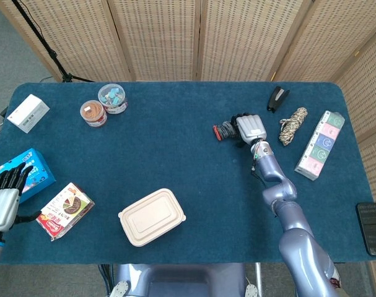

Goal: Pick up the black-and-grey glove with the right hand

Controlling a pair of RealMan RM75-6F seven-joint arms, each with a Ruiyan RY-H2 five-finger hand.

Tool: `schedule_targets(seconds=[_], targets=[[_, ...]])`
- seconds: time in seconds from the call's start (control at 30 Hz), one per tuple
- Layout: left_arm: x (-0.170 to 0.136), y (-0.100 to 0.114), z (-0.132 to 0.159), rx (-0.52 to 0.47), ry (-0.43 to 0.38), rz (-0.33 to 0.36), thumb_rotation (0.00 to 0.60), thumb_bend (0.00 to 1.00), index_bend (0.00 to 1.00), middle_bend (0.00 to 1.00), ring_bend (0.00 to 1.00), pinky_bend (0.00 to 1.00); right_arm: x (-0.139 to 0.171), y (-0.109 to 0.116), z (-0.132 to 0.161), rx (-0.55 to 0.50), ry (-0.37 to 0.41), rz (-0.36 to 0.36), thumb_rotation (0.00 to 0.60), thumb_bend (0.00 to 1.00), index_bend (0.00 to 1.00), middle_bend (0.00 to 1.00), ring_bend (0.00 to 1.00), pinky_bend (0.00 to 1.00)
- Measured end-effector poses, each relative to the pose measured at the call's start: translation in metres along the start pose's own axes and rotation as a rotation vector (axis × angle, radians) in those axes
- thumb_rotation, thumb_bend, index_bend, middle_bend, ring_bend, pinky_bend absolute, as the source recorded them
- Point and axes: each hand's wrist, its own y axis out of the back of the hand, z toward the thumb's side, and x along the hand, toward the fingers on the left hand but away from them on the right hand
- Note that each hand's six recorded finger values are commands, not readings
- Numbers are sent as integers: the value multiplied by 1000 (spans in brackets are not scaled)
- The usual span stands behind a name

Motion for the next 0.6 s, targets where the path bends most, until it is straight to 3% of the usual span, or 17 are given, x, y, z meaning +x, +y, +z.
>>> schedule_targets(seconds=[0.23,0.6], targets=[[1,-1,0,1,-1,-4,600,0,0,0,0,0,2,3,3,11,24,-33,600,244,555,570,502,524],[-3,-3,4,5,-17,-8,600,0,0,0,0,0,9,23,1,-30,79,-133,600,258,576,591,521,544]])
